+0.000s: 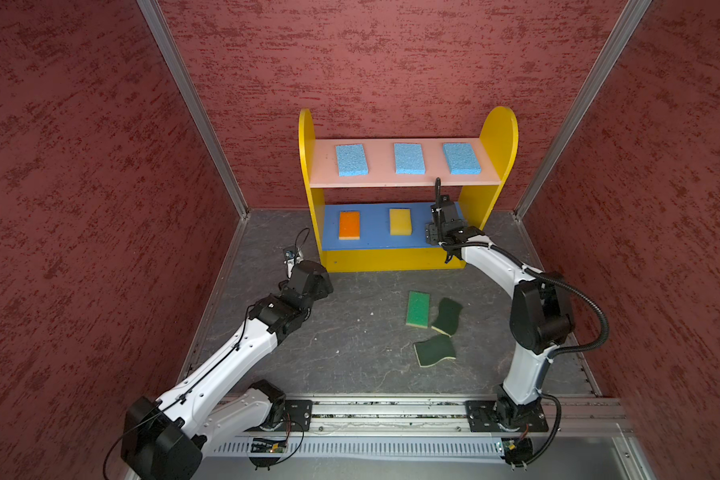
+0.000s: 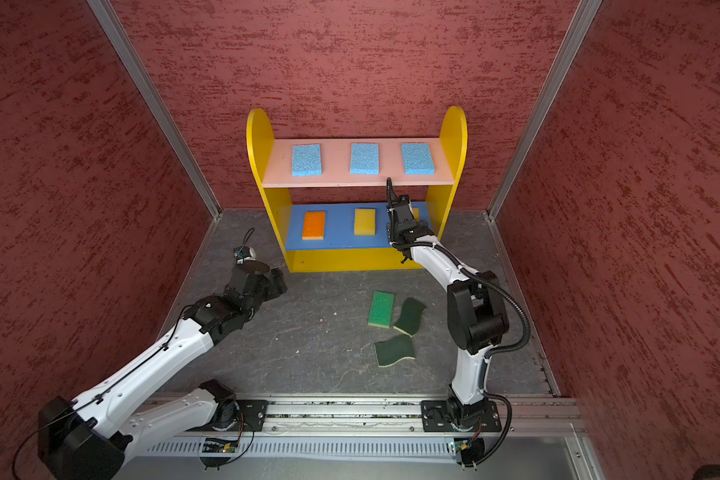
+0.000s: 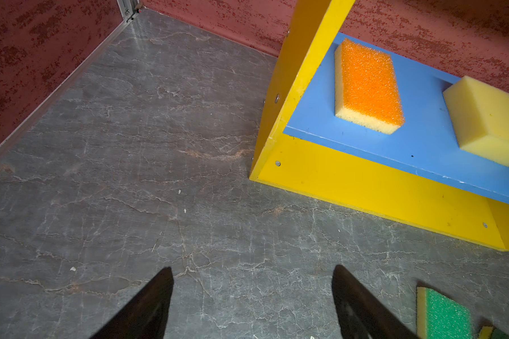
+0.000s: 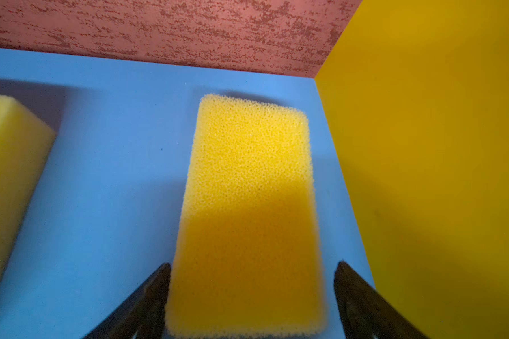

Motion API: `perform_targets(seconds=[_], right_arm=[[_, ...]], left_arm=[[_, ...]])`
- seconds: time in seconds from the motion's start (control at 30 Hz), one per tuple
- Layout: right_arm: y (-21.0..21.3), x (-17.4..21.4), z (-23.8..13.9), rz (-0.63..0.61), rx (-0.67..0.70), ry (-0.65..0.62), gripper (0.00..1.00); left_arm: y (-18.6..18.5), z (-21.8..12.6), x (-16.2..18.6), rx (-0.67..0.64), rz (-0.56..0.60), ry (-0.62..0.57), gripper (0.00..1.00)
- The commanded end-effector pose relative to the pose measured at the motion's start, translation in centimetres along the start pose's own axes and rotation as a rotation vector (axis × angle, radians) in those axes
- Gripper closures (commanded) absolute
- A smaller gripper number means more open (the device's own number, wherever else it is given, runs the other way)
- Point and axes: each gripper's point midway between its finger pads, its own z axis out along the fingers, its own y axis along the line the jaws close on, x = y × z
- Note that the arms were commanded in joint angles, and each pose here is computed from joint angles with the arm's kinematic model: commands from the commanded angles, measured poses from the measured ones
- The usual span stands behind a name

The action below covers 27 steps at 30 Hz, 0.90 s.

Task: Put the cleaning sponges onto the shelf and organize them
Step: 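Open the right gripper to release the yellow sponge on the shelf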

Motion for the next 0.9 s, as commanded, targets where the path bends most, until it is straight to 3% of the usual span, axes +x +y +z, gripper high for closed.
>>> perform_targets(seconds=[0.0, 0.87], right_arm=[[-1.7, 1.9, 1.3, -0.046, 0.059, 0.076, 0.14], [-2.9, 1.9, 0.1, -0.024, 0.07, 0.075, 0.13]], left_arm=[[-0.4, -0.3, -1.0, 0.013, -0.024, -0.017, 0.15], [-0.3, -0.4, -0.7, 0.016, -0.039, -0.008, 0.15]])
